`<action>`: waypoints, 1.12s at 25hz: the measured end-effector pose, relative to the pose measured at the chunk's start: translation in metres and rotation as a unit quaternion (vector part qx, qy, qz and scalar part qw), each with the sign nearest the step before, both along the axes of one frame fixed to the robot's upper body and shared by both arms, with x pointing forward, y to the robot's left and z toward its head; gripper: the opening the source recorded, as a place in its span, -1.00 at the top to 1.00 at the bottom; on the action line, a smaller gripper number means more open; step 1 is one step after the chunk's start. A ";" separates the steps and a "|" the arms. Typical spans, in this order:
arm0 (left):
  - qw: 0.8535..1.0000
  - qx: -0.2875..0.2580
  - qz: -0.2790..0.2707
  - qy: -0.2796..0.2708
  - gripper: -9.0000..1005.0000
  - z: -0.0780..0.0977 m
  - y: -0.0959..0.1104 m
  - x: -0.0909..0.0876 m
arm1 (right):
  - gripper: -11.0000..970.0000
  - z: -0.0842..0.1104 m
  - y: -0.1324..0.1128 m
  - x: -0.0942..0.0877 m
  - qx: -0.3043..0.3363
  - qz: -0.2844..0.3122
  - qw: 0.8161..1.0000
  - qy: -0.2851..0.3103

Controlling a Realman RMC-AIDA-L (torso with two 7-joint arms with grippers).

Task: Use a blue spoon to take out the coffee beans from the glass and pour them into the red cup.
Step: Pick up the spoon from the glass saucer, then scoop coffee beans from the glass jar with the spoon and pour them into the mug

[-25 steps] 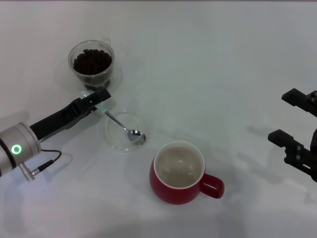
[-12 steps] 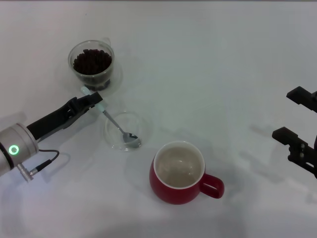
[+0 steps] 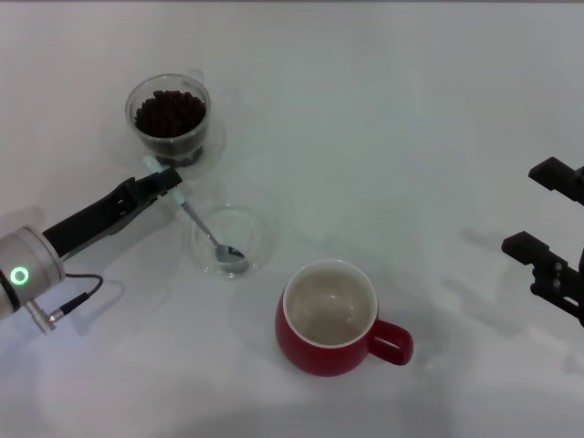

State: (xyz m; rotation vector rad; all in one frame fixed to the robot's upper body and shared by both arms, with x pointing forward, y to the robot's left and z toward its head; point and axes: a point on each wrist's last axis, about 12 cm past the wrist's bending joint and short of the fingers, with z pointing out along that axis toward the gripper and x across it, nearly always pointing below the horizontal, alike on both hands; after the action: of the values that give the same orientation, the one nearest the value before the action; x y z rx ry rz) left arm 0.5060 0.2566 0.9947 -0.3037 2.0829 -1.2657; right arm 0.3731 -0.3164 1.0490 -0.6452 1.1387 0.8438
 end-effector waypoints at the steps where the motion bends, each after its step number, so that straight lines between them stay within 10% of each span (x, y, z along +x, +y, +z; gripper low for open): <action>1: 1.000 0.000 0.000 -0.006 0.74 0.000 0.000 0.000 | -0.45 0.000 0.000 0.000 0.000 0.000 1.000 0.000; 17: 0.976 -0.018 0.010 -0.215 0.74 0.052 0.058 -0.010 | -0.45 0.003 0.005 0.004 0.000 0.015 1.000 -0.018; 28: 0.959 0.037 0.051 -0.277 0.74 0.090 0.096 0.027 | -0.45 0.006 0.011 0.005 0.018 0.026 0.999 -0.030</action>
State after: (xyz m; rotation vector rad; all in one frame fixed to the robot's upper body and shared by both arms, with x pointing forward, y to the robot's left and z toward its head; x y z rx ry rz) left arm 0.5330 0.3530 1.0846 -0.0135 1.6065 -1.0568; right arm 0.3781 -0.3059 1.0545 -0.6677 1.0542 0.8823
